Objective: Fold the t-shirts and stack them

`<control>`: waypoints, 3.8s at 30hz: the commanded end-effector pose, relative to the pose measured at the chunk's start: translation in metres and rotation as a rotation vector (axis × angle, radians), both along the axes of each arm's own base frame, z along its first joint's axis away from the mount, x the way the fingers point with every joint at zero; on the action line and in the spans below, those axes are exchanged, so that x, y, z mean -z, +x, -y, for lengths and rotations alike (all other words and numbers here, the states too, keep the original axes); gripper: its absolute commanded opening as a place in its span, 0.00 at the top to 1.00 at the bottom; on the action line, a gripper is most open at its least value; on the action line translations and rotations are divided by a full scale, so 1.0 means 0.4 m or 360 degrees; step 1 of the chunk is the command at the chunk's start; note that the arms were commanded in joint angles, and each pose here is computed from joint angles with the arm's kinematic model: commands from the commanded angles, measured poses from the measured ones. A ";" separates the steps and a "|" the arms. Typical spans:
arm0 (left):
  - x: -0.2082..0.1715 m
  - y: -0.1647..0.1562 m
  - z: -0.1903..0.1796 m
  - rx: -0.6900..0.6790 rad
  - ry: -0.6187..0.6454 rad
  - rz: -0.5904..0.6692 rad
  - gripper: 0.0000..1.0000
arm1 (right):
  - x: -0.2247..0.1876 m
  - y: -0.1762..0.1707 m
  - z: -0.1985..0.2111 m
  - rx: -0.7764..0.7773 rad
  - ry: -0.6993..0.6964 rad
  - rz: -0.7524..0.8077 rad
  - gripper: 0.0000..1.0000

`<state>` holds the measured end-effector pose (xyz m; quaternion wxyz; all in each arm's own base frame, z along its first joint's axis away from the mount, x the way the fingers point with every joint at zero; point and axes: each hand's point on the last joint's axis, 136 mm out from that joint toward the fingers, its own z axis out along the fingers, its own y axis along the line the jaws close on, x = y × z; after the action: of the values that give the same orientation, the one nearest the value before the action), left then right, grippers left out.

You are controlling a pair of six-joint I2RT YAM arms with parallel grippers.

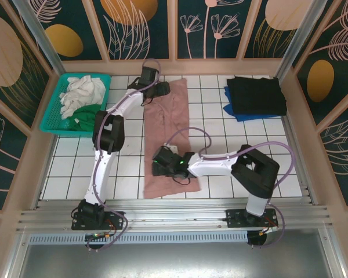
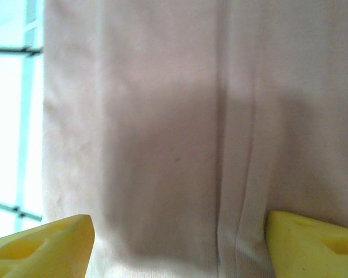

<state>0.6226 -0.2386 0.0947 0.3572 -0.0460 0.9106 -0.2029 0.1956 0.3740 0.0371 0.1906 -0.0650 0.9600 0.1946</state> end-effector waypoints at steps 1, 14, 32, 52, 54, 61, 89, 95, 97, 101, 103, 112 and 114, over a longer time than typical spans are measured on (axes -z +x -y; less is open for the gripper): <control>-0.226 -0.048 -0.061 -0.0029 0.0102 0.0168 0.30 | -0.047 -0.011 -0.008 0.0005 -0.0015 -0.0028 0.19; -0.023 -0.712 -0.211 -0.0190 0.0061 -0.0260 0.35 | -0.043 -0.099 0.284 0.0192 0.0047 -0.0155 0.21; 0.176 -1.202 -0.214 -0.0120 0.0048 -0.0728 0.49 | 0.043 -0.215 0.302 0.0082 -0.0005 -0.0373 0.46; 0.050 -1.172 -0.130 -0.0010 -0.0098 -0.0451 1.00 | -0.130 -0.136 0.218 0.0087 0.0168 -0.0098 1.00; -0.005 -1.119 -0.110 -0.0035 -0.0059 -0.0330 1.00 | -0.188 -0.099 0.190 0.0068 0.0220 -0.0006 1.00; -0.128 -0.846 -0.080 -0.0151 0.0001 -0.0109 1.00 | -0.268 0.138 0.180 0.0147 0.0238 0.0196 1.00; 0.073 -0.267 -0.171 -0.0293 -0.0004 -0.0400 0.94 | -0.112 0.788 0.234 0.0218 0.0291 0.0073 0.81; 0.035 -0.272 -0.204 -0.0316 0.0039 -0.0345 0.51 | -0.192 0.772 0.312 0.0270 0.0083 0.0234 0.56; 0.009 -0.283 -0.213 -0.0310 0.0054 -0.0307 0.49 | -0.203 0.722 0.344 0.0300 0.0076 0.0277 0.54; -0.017 -0.347 -0.228 -0.0291 0.0042 -0.0260 0.43 | -0.152 0.554 0.351 0.0233 0.0222 0.0260 0.51; 0.005 -0.401 -0.223 -0.0247 -0.0008 -0.0285 0.37 | -0.120 0.483 0.338 0.0193 0.0281 0.0222 0.51; 0.159 -0.633 -0.157 -0.0115 -0.0035 -0.0480 0.37 | -0.015 0.443 0.306 0.0135 0.0130 0.0145 0.51; 0.190 -0.653 -0.167 -0.0123 -0.0008 -0.0522 0.38 | 0.007 0.444 0.305 0.0141 0.0119 0.0120 0.51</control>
<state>0.3597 -0.1690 0.0219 0.2052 -0.1060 0.9588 -0.1657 0.3574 0.2509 0.0349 0.2172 -0.0261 0.9490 0.2270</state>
